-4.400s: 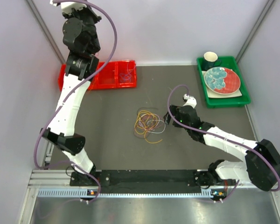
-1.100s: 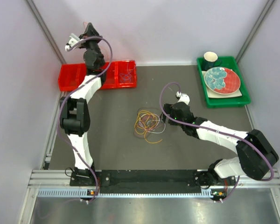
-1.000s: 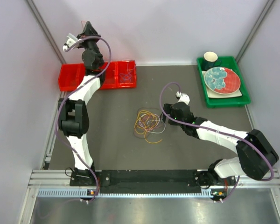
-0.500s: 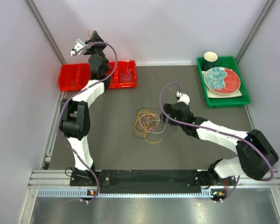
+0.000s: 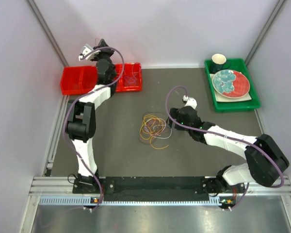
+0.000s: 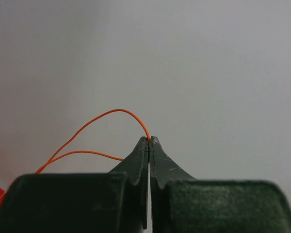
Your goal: Untangle the cables
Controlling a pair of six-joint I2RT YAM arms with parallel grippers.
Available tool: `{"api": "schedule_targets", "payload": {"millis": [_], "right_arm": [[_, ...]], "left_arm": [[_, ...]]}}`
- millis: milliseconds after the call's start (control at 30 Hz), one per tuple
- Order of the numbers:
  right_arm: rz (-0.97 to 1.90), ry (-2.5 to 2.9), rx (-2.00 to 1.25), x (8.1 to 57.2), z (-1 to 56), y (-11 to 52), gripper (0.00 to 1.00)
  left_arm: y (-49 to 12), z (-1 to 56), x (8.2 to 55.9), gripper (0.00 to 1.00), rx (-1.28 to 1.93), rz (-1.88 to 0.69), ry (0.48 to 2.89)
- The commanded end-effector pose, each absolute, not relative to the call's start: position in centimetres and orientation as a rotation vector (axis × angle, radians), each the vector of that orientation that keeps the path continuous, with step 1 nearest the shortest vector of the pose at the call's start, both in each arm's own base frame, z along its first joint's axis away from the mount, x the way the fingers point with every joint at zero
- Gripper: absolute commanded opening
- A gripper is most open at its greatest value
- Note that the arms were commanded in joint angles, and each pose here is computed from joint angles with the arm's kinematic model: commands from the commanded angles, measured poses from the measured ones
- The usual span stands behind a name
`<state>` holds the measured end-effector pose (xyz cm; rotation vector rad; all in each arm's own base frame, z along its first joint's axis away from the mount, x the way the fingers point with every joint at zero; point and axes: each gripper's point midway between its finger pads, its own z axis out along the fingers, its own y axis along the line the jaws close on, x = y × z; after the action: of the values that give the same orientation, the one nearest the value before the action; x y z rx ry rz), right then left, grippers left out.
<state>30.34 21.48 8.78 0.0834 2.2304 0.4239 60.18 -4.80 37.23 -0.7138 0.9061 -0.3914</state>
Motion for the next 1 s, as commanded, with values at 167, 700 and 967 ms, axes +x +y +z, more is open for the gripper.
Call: {"api": "schedule_targets", "payload": {"millis": [167, 700, 967], "right_arm": [[0.455, 2.172, 0.072, 31.4, 11.1, 22.7, 0.9], [0.453, 2.175, 0.074, 31.4, 11.0, 22.7, 0.9], [0.457, 2.171, 0.074, 31.4, 11.1, 22.8, 0.9]], "left_arm": [[-4.7, 35.2, 61.9, 0.0, -0.685, -0.331, 0.933], [-5.3, 33.1, 65.1, 0.6, -0.612, -0.251, 1.09], [-6.5, 33.9, 64.8, 0.98, -0.565, -0.27, 1.204]]}}
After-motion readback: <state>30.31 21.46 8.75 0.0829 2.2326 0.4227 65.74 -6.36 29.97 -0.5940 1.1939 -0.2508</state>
